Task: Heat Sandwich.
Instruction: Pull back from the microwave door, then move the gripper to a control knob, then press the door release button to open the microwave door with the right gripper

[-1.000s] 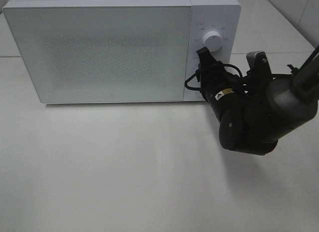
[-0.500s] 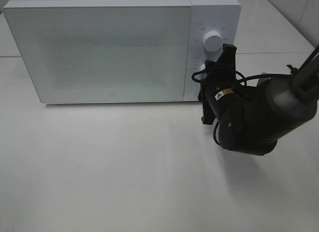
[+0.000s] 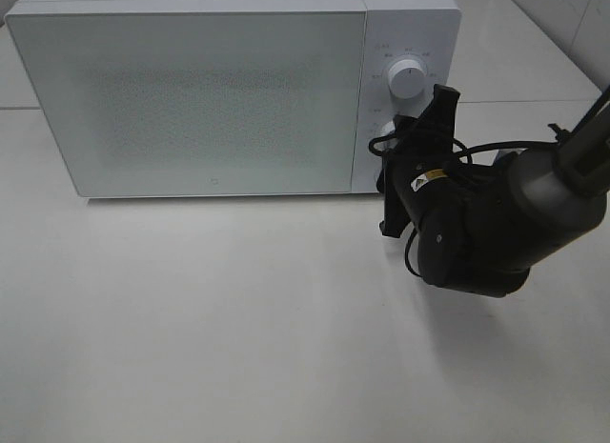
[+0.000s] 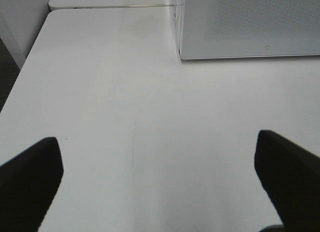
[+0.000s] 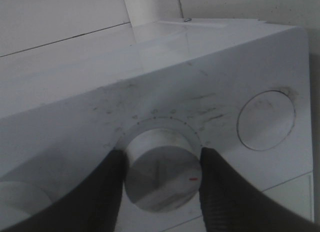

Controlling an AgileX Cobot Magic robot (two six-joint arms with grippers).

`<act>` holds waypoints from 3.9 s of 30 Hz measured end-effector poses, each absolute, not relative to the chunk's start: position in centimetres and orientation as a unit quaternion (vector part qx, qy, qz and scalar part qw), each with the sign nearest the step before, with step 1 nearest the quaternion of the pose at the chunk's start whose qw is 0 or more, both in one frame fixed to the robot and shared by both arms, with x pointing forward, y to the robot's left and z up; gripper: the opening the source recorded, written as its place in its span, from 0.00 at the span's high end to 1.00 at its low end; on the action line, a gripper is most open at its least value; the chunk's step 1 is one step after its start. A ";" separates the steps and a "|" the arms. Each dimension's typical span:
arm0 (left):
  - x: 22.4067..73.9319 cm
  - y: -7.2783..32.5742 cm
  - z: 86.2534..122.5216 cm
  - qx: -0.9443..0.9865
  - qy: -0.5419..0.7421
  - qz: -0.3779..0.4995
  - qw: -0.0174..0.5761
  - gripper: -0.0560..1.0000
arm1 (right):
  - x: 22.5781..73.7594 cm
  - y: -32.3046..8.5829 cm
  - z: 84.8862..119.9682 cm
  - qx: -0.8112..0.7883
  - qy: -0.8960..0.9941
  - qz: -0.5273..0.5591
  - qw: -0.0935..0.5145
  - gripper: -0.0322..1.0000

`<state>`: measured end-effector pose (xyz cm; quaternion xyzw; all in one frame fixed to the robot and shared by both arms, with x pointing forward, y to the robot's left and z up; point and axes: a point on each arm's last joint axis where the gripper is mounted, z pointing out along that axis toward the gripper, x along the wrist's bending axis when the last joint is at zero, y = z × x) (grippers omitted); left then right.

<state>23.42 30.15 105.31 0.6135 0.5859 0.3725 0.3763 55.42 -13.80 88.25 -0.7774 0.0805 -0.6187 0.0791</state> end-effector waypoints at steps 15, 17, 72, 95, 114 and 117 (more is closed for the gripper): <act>23.4 30.2 105.3 0.613 0.586 0.373 0.376 0.01 | 55.4 -13.8 88.3 -0.779 0.063 -0.620 0.068 0.55; 23.4 30.2 105.3 0.613 0.586 0.373 0.376 0.01 | 55.4 -13.8 88.3 -0.779 0.060 -0.621 0.065 0.54; 23.4 30.2 105.3 0.613 0.586 0.373 0.376 0.01 | 45.3 -14.5 93.2 -0.696 -0.655 -0.293 -0.028 0.23; 23.4 30.2 105.3 0.613 0.586 0.373 0.376 0.01 | 41.1 -16.5 98.8 -0.494 -0.868 -0.029 0.049 0.23; 23.4 30.2 105.3 0.613 0.586 0.373 0.376 0.01 | 30.8 -25.0 110.1 -0.478 -0.833 -0.252 -0.119 0.23; 23.4 30.2 105.3 0.613 0.586 0.373 0.376 0.01 | 28.8 -26.8 109.9 -0.492 -0.808 -0.288 -0.149 0.23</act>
